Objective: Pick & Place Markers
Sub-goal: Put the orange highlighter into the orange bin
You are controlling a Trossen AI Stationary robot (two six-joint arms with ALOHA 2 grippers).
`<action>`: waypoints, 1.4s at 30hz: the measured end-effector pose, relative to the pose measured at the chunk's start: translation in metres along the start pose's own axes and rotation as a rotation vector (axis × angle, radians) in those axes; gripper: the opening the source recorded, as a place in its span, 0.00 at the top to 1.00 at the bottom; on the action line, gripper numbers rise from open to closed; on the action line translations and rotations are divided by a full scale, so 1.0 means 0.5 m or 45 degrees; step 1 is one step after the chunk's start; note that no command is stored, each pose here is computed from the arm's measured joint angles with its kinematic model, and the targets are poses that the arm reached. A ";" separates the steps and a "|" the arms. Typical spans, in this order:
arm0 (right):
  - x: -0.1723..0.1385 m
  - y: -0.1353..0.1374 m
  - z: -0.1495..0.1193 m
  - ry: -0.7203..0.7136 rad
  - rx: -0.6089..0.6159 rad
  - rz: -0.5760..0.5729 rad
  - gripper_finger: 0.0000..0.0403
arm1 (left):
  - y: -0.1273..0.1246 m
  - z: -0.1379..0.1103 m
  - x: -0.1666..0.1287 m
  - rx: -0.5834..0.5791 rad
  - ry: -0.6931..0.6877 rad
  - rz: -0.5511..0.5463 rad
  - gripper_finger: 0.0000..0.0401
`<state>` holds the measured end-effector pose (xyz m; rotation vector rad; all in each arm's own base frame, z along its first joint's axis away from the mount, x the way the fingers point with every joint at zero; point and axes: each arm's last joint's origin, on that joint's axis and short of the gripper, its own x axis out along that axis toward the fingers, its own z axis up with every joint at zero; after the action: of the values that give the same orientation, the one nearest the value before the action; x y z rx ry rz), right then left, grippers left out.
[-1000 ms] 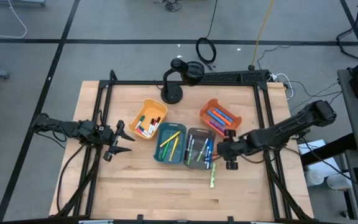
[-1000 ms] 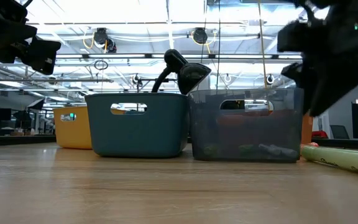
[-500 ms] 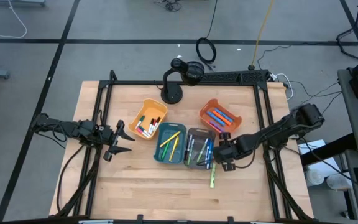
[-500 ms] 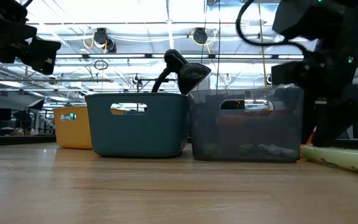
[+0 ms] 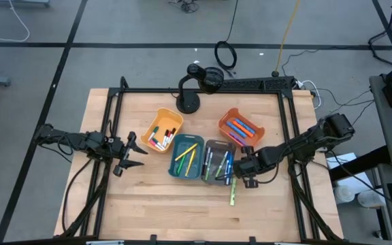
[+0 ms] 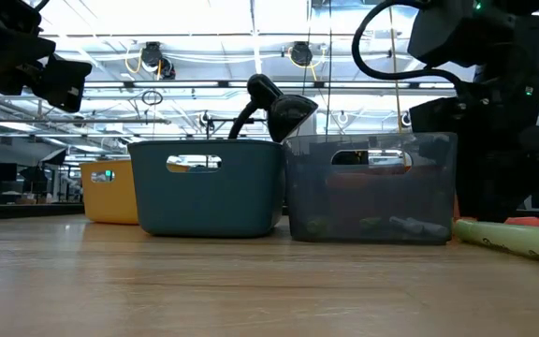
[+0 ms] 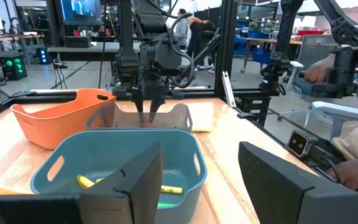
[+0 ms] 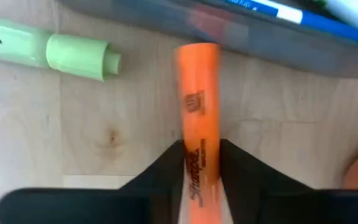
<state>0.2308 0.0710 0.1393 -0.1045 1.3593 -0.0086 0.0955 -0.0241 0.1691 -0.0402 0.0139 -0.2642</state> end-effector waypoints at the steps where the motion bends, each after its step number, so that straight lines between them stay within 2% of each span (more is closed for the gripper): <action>1: 0.000 0.000 0.000 0.002 0.013 0.001 0.82 | 0.000 0.000 0.000 0.000 0.000 0.000 0.47; 4: -0.001 0.001 -0.002 0.019 0.043 0.038 0.90 | 0.000 0.000 0.000 0.000 0.000 0.000 0.47; 11: -0.001 0.005 -0.003 0.043 0.185 0.100 0.90 | 0.000 0.000 0.000 0.000 0.000 0.000 0.47; 17: -0.003 0.012 -0.008 0.146 0.383 0.264 0.90 | 0.000 0.000 0.000 0.000 0.000 0.000 0.47; 23: -0.016 0.013 -0.009 0.124 0.402 0.332 0.90 | 0.000 0.000 0.000 0.000 0.000 0.000 0.47; 34: -0.075 0.007 0.004 -0.139 0.413 0.393 0.90 | 0.000 0.000 0.000 0.000 0.000 0.000 0.47; 39: -0.126 0.003 0.021 -0.416 0.406 0.487 0.90 | 0.000 0.000 0.000 0.000 -0.001 0.000 0.47; 42: -0.160 -0.004 0.025 -0.588 0.423 0.474 0.90 | 0.000 0.000 0.000 0.000 -0.001 0.000 0.47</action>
<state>0.2261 0.0752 0.2200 0.4052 0.8839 0.0969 0.0955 -0.0241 0.1692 -0.0403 0.0131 -0.2642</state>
